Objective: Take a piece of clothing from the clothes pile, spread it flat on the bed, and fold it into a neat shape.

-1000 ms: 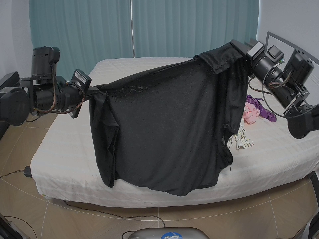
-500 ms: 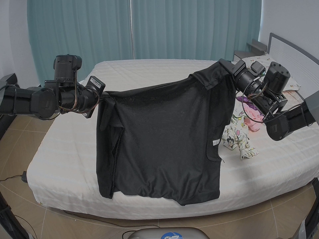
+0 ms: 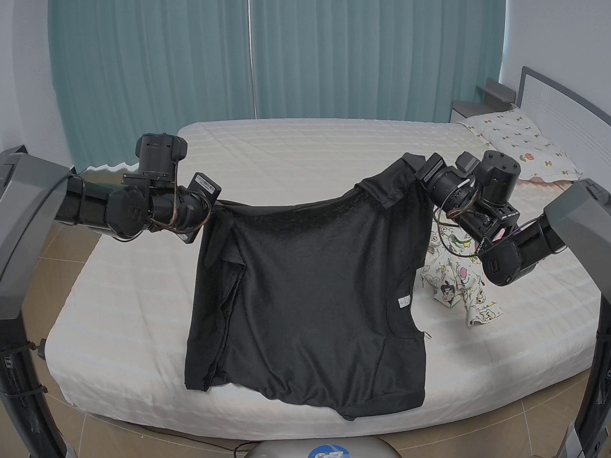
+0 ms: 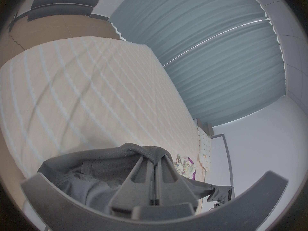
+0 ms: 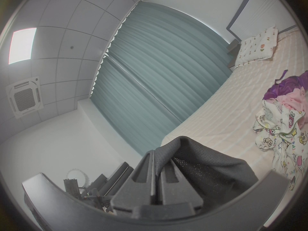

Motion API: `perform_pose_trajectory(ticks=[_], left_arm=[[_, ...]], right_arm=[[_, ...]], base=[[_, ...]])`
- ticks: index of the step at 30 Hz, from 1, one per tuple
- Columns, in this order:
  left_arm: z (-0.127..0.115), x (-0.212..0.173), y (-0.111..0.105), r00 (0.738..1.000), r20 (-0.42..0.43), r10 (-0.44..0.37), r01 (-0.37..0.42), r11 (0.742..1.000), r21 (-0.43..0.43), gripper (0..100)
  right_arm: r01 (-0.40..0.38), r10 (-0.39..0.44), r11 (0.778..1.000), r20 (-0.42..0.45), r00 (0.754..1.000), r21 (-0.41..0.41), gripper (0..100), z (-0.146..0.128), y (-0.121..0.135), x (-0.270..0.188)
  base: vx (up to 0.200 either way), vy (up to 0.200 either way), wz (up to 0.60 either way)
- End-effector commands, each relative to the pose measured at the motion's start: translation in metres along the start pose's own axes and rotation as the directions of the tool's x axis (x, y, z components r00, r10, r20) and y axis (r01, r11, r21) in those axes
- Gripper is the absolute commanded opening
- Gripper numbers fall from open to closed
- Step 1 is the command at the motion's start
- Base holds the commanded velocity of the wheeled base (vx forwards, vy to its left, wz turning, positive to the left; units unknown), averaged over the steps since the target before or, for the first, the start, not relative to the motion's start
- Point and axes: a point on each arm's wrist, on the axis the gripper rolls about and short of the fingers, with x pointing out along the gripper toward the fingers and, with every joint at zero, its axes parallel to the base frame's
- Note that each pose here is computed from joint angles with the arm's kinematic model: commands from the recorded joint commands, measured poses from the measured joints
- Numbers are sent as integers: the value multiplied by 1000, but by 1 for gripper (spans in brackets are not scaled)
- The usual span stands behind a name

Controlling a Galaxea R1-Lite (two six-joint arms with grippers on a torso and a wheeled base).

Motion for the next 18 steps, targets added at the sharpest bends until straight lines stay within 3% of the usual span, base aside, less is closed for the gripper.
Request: perform_pose_trajectory(ticks=[1, 6, 7, 11, 12, 15, 18], left_arm=[[-4, 35, 20, 998, -20, 51, -51, 999, -9, 0], [2, 52, 29, 998, -11, 59, -59, 998, -18, 0], [5, 60, 31, 998, -6, 56, -56, 998, -21, 100], [7, 73, 37, 998, 1, 58, -58, 998, -25, 100], [7, 88, 44, 997, 12, 71, -71, 997, -32, 100], [7, 99, 50, 993, 58, 98, -96, 995, -34, 100], [11, 109, 53, 984, 129, 124, -120, 992, -35, 100]], right_arm=[[46, -46, 999, -31, 998, 2, 0, -24, -26, 11], [81, -81, 997, -19, 997, 0, 0, -34, -39, 21], [93, -93, 996, -22, 995, 1, 100, -40, -46, 24], [105, -105, 994, -37, 994, 2, 100, -51, -56, 27], [134, -134, 991, -60, 989, -4, 100, -66, -73, 30], [191, -193, 981, -87, 977, -31, 100, -75, -91, 28], [260, -263, 964, -45, 964, -53, 100, -72, -106, 31]], base=[[0, 0, 0], [0, 0, 0], [0, 0, 0], [0, 0, 0], [0, 0, 0], [0, 0, 0], [0, 0, 0]])
